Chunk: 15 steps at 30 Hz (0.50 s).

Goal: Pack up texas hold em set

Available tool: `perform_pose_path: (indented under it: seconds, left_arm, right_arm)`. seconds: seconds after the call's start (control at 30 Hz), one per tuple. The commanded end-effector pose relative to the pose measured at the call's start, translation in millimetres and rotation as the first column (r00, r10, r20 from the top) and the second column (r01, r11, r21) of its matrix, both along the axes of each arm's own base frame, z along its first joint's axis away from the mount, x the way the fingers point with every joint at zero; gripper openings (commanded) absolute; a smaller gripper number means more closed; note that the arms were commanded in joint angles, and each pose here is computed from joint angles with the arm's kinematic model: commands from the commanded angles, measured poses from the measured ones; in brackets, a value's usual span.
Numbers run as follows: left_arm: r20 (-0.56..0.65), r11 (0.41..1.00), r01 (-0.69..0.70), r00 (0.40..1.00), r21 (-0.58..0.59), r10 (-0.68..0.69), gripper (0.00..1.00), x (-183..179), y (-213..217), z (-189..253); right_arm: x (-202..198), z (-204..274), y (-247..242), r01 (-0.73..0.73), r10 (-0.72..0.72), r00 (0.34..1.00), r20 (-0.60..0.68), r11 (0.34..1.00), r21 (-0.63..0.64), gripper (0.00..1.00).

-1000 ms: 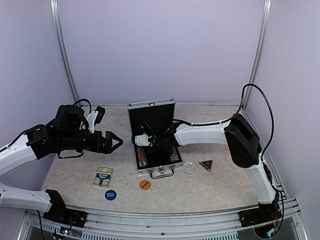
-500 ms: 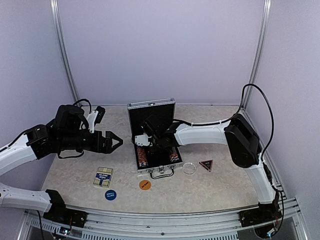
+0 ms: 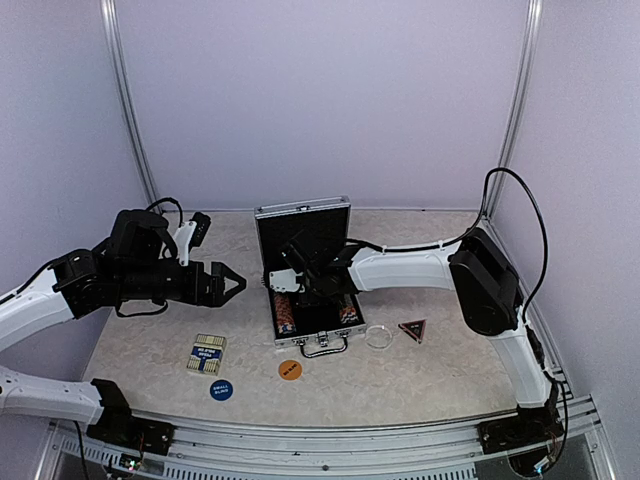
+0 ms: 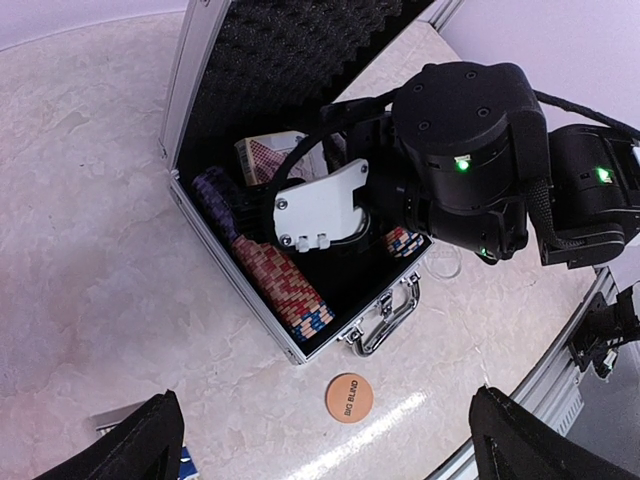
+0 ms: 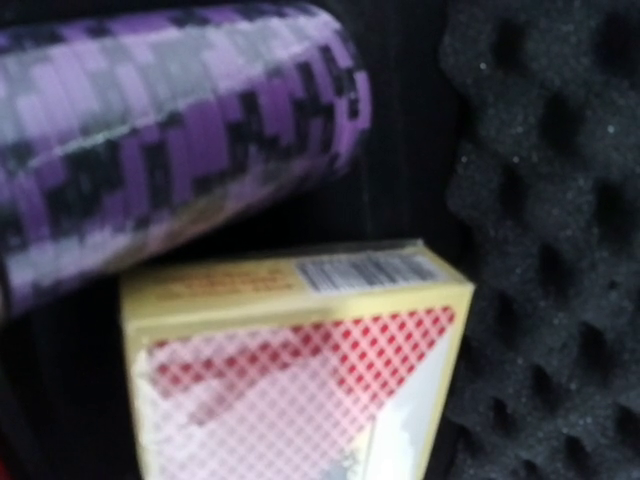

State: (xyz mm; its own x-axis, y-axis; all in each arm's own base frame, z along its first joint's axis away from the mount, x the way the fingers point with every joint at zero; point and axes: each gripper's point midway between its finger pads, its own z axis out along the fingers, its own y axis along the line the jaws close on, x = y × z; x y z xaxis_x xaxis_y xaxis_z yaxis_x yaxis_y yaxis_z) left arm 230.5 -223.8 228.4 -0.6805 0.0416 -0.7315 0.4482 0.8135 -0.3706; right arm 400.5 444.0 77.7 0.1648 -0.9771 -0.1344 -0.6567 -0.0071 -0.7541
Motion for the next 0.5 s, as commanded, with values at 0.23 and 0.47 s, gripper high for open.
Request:
perform_pose_path:
  seconds: [0.23, 0.47]
  left_arm:
    - [0.014, 1.0, 0.0, 1.0, -0.031, 0.0, 0.99, 2.4, -2.3, 3.1]
    - [0.011, 0.999, 0.008, 1.0, -0.038, -0.008, 0.99, 1.8, -4.2, 3.1]
  right_arm:
    - [-2.7, 52.6, 12.6, -0.017, 0.012, 0.999, 0.04, 0.992, 0.121, 0.71]
    - [-10.0, 59.9, 19.0, -0.038, 0.04, 0.999, -0.009, 0.986, 0.163, 0.68]
